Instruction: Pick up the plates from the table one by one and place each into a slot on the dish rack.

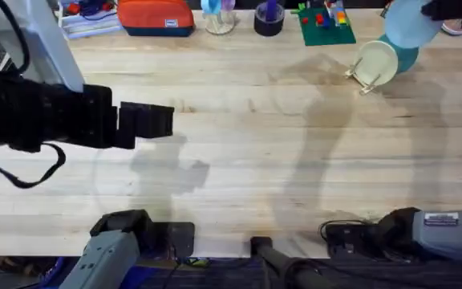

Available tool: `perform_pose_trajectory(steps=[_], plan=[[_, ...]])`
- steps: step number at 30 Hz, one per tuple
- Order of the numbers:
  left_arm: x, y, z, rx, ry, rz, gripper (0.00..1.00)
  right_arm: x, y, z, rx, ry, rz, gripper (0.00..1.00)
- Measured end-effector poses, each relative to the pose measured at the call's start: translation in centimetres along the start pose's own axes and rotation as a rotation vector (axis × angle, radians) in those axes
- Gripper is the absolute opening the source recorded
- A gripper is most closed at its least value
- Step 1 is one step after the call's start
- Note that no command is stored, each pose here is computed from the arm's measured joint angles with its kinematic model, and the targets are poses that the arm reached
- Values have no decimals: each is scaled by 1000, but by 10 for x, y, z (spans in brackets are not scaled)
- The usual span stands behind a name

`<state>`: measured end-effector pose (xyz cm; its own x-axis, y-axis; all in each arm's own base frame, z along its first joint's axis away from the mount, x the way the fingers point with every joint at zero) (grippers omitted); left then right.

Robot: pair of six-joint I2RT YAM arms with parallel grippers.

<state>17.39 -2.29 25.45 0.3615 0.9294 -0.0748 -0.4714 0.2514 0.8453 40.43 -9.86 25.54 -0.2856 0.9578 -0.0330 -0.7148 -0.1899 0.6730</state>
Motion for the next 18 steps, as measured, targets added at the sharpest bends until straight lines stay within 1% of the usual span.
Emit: perform_pose_trajectory(steps=[18], plan=[[0, 0, 0, 0, 0, 0, 993, -4, -16, -9, 30, -5, 17, 28]])
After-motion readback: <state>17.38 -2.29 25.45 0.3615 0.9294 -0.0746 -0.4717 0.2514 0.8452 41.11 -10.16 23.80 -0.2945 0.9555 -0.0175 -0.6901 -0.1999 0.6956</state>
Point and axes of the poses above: each hand's point on the last joint's axis, 136 mm out from that joint toward the fingers, its own y axis back along the fingers, its own x axis along the line the jaws close on, z = x × y, the point moved 2 cm from there along y, back along the fingers, and after that the axes turned 12 degrees about -y, right-handed, at the moved point
